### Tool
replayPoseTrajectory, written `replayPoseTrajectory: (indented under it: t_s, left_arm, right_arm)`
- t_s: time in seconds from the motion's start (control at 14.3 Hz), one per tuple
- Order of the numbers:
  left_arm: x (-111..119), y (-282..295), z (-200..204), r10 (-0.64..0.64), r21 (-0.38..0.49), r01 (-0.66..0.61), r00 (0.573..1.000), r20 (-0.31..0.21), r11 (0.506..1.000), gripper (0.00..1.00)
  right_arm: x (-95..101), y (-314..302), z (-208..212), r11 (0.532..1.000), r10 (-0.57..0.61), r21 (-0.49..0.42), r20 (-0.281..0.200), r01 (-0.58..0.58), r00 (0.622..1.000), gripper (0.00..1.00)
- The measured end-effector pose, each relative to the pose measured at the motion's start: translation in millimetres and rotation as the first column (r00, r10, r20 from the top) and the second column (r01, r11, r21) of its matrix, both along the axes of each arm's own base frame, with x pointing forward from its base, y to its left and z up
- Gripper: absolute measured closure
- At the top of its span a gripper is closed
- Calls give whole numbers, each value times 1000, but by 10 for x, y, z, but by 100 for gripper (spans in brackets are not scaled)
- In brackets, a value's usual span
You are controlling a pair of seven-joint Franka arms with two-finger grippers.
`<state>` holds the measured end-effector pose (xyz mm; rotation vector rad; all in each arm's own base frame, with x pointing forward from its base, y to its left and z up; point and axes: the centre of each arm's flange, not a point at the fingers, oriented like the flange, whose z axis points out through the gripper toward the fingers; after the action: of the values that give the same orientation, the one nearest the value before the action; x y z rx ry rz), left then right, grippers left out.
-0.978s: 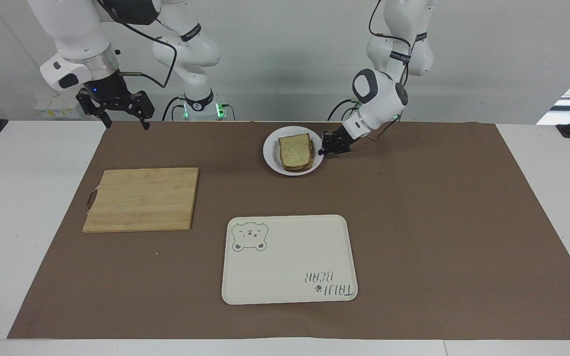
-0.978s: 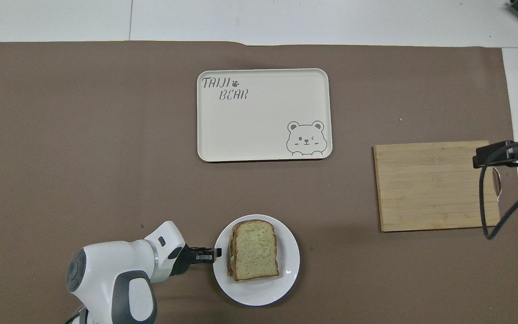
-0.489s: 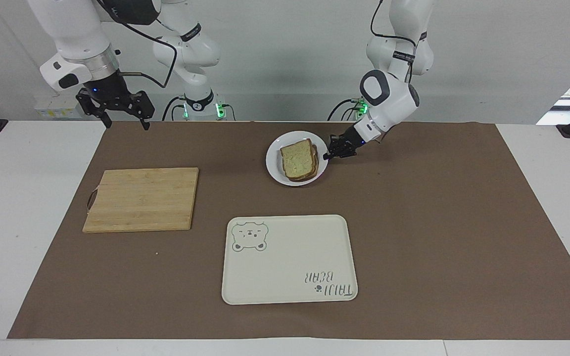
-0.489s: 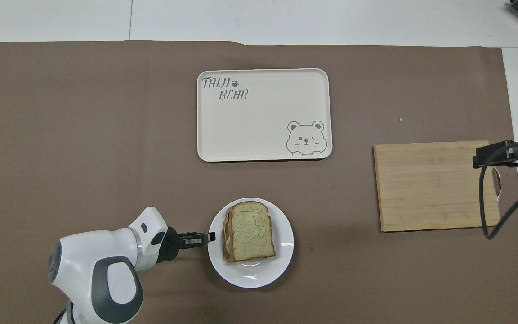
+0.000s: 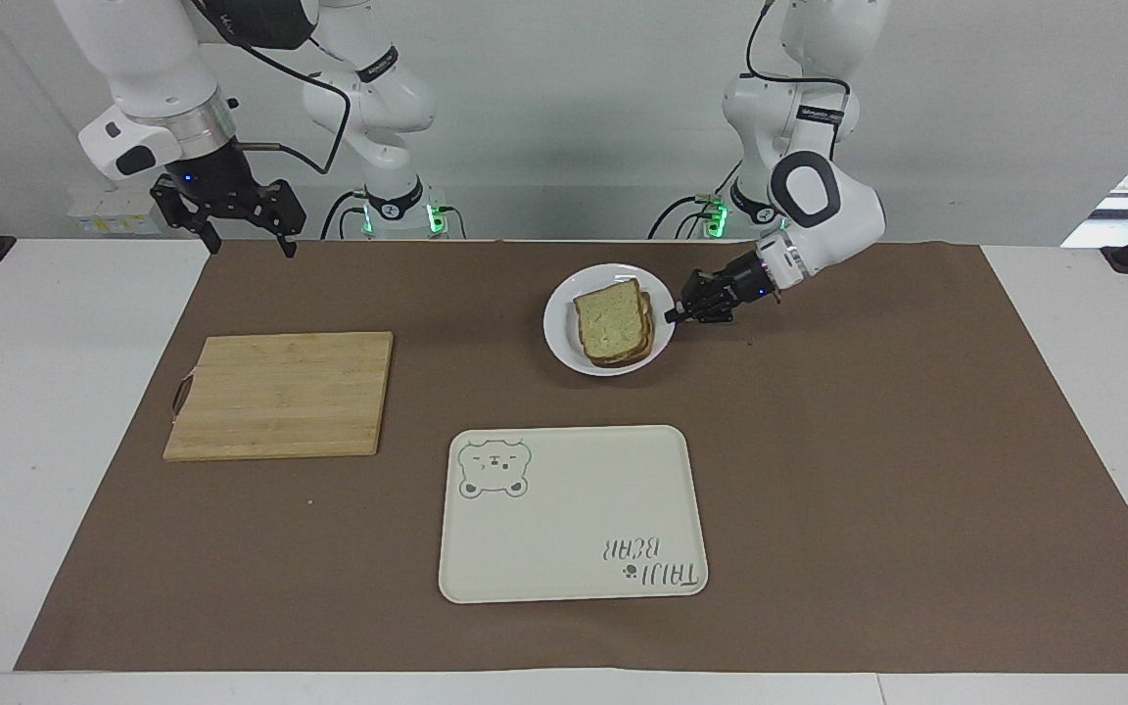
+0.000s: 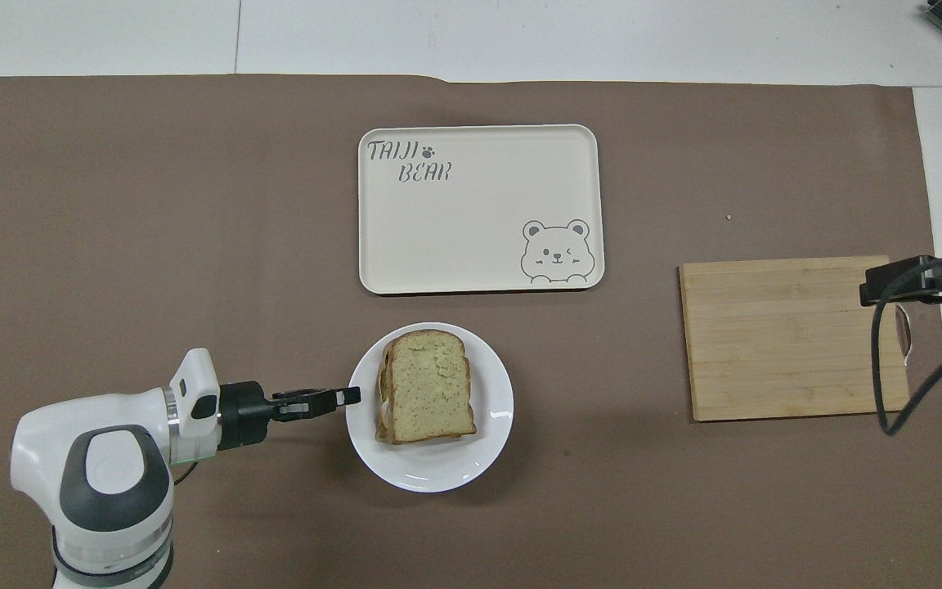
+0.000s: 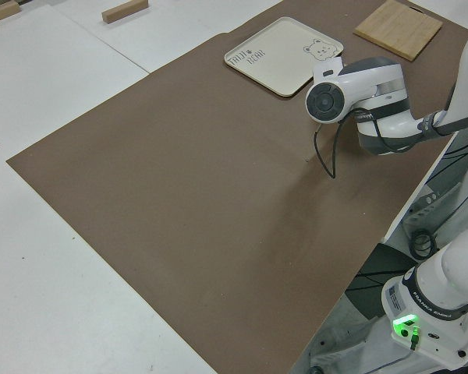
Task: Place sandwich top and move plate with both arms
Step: 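Slide the plate with the left gripper onto the bear tray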
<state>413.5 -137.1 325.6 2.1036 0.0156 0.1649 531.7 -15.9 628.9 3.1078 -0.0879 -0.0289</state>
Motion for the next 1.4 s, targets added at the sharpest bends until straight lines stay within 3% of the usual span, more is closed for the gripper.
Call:
replayPoseTrajectory:
  t_s: [0.28, 0.63, 0.98, 1.4]
  left_arm:
    - [536, 221, 286, 149, -133, -142, 988, 47, 981, 95]
    - [1356, 55, 358, 238, -167, -224, 968, 72, 960, 95]
    - [1812, -536, -208, 244, -113, -239, 969, 40, 965, 95]
    - [2203, -935, -618, 292, -55, -289, 955, 55, 956, 95]
  right_arm:
    - [0, 0, 0, 1000, 0, 0, 0, 0, 1000, 0]
    - [0, 0, 0, 1000, 0, 0, 0, 0, 1000, 0]
    - [0, 0, 0, 1000, 0, 0, 0, 0, 1000, 0]
    - [1, 0, -1, 1000, 0, 0, 0, 0, 1000, 0]
